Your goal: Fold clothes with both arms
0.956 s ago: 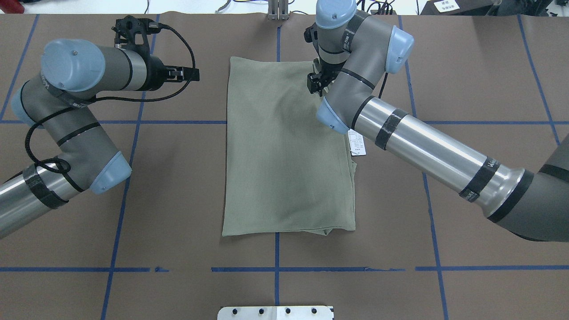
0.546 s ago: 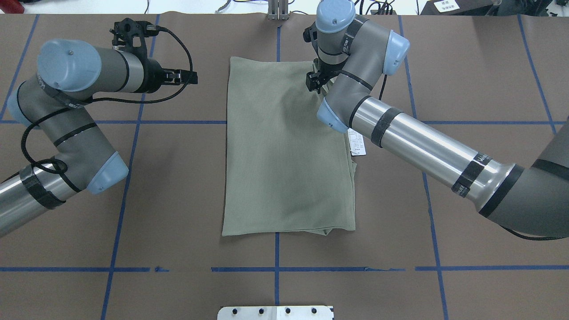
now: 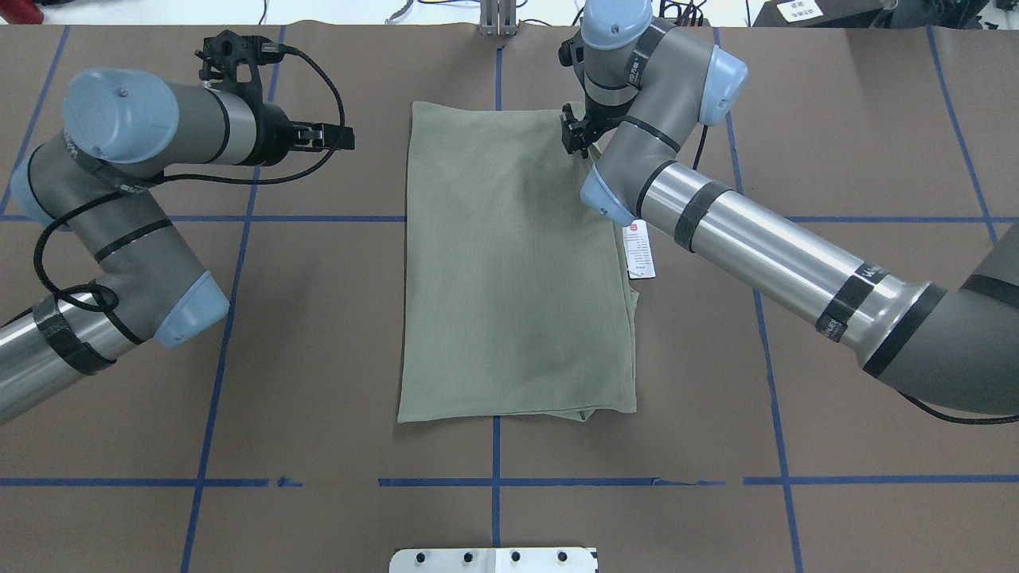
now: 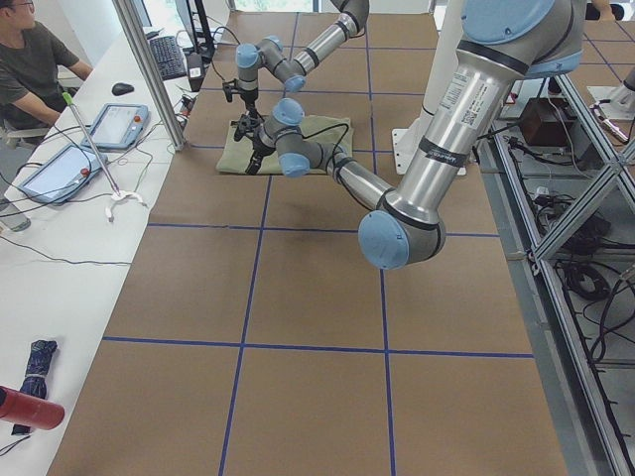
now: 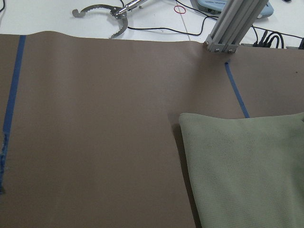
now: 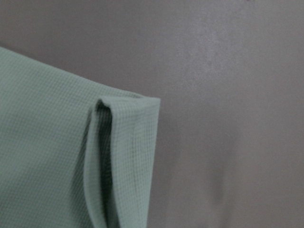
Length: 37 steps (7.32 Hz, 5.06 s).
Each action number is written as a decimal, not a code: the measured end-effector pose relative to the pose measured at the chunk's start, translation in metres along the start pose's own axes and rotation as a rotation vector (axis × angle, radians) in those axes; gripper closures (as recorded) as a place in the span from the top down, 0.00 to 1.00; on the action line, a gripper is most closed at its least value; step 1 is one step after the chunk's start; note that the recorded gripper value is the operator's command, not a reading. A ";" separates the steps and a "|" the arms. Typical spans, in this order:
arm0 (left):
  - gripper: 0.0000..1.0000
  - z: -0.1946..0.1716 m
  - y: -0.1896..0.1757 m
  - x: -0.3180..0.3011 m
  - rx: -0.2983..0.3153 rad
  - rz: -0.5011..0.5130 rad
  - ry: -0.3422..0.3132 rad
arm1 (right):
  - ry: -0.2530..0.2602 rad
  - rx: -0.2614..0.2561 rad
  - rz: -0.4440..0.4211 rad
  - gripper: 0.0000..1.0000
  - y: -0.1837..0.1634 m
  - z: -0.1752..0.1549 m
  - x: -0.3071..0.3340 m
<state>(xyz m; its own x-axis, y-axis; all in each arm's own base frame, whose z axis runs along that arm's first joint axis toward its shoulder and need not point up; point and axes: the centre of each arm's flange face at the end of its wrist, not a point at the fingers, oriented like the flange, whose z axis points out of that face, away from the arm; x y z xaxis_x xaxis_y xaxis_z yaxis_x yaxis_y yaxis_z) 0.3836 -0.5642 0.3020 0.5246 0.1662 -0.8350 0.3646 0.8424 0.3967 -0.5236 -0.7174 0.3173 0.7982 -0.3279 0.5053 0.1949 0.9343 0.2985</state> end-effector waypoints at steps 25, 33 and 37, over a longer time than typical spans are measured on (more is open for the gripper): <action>0.93 -0.021 0.296 0.165 -0.327 -0.592 -0.161 | -0.257 -0.006 0.127 1.00 0.223 -0.157 0.022; 0.60 -0.016 0.292 0.162 -0.315 -0.592 -0.180 | -0.251 -0.011 0.127 1.00 0.223 -0.152 0.022; 0.16 -0.014 0.290 0.160 -0.310 -0.593 -0.183 | -0.251 -0.012 0.126 1.00 0.223 -0.152 0.022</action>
<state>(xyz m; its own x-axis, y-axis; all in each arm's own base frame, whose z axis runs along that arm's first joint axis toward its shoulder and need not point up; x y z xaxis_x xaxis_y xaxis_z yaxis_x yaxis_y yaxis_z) 0.5625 -0.2858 0.2782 0.4359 -0.4337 -0.7886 0.4076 0.8763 -0.2566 -0.3758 -0.4946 0.2719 0.6506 -0.2320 0.7232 0.1107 0.9710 0.2119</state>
